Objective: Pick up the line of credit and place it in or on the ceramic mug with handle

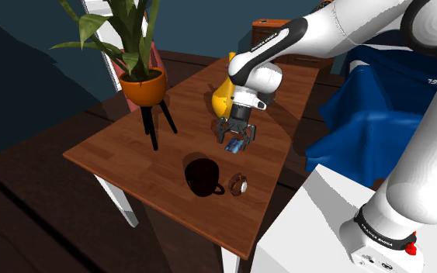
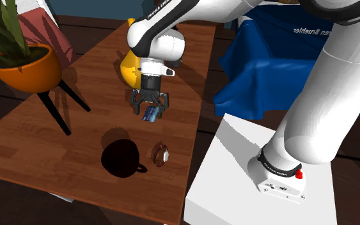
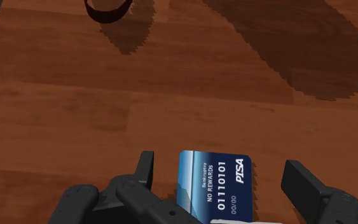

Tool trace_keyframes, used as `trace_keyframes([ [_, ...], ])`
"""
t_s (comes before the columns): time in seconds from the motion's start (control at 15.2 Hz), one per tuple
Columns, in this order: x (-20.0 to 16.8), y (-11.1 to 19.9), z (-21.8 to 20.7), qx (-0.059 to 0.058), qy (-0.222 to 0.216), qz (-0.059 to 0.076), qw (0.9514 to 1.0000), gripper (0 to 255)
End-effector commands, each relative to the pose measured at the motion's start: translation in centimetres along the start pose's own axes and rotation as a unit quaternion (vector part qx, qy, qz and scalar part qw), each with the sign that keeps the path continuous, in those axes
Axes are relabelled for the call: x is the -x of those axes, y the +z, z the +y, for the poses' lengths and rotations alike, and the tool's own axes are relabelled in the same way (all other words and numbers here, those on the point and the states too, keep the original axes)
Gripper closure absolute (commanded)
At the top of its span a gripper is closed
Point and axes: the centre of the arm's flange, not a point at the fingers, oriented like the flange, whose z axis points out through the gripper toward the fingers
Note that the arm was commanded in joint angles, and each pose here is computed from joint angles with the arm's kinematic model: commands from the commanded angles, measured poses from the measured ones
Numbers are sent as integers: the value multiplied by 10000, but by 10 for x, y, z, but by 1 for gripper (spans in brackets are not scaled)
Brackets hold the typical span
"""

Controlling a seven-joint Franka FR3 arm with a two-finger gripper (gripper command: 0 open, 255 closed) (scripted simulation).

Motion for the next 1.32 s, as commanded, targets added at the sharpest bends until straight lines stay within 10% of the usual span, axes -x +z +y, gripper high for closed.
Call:
trace_keyframes([
  [0.0,0,1,0,-2,1,1,10000,0],
  [0.26,0,1,0,-2,1,0,10000,0],
  [0.33,0,1,0,-2,1,0,10000,255],
  [1.25,15,-21,0,-2,1,1,10000,255],
])
